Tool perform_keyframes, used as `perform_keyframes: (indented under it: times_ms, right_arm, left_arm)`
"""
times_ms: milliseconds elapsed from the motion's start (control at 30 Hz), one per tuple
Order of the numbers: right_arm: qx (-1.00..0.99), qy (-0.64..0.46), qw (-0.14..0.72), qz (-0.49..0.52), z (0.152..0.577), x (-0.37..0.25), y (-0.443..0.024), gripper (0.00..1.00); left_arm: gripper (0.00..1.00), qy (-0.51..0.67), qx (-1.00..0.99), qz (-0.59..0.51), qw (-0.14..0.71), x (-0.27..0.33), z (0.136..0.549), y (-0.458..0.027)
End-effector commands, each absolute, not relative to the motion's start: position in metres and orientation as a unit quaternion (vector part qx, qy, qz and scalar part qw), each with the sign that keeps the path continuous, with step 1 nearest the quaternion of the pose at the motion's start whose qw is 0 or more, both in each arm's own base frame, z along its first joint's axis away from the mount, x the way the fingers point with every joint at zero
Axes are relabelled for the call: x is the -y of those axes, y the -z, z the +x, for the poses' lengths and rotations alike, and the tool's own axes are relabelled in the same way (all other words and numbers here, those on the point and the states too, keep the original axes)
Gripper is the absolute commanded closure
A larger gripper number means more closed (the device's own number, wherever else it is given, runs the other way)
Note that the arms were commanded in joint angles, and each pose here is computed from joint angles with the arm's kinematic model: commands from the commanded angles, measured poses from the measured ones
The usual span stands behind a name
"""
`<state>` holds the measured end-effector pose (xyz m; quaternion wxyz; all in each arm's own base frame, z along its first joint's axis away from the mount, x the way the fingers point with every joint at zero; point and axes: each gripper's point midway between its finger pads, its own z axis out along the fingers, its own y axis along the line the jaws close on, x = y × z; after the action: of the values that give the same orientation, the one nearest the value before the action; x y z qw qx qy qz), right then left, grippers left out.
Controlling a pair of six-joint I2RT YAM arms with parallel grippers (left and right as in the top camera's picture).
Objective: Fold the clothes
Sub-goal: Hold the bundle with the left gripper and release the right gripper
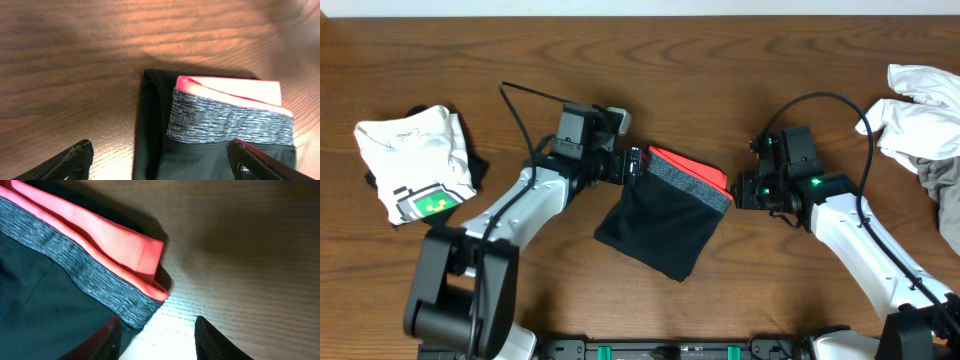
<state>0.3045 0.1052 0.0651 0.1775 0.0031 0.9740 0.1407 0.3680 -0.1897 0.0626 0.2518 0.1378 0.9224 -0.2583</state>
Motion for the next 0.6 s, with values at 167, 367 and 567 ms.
perform_keyframes:
  times_ms: [167,367,567]
  right_arm:
    - [-0.976,-0.138,0.171,0.01,0.3,-0.101,-0.065,0.54]
    - [-0.977,-0.137,0.166,0.01,0.298,-0.101,-0.064,0.54]
    - [-0.978,-0.138,0.157,0.01,0.293,-0.101,-0.063,0.54]
  left_arm:
    - [0.12,0.263,-0.922,0.161,0.236,0.215,0.368,-0.028]
    - [0.13,0.261,-0.927,0.166,0.214,0.221,0.362,-0.004]
    - [0.41,0.257,-0.933,0.162,0.194,0.219,0.358,0.014]
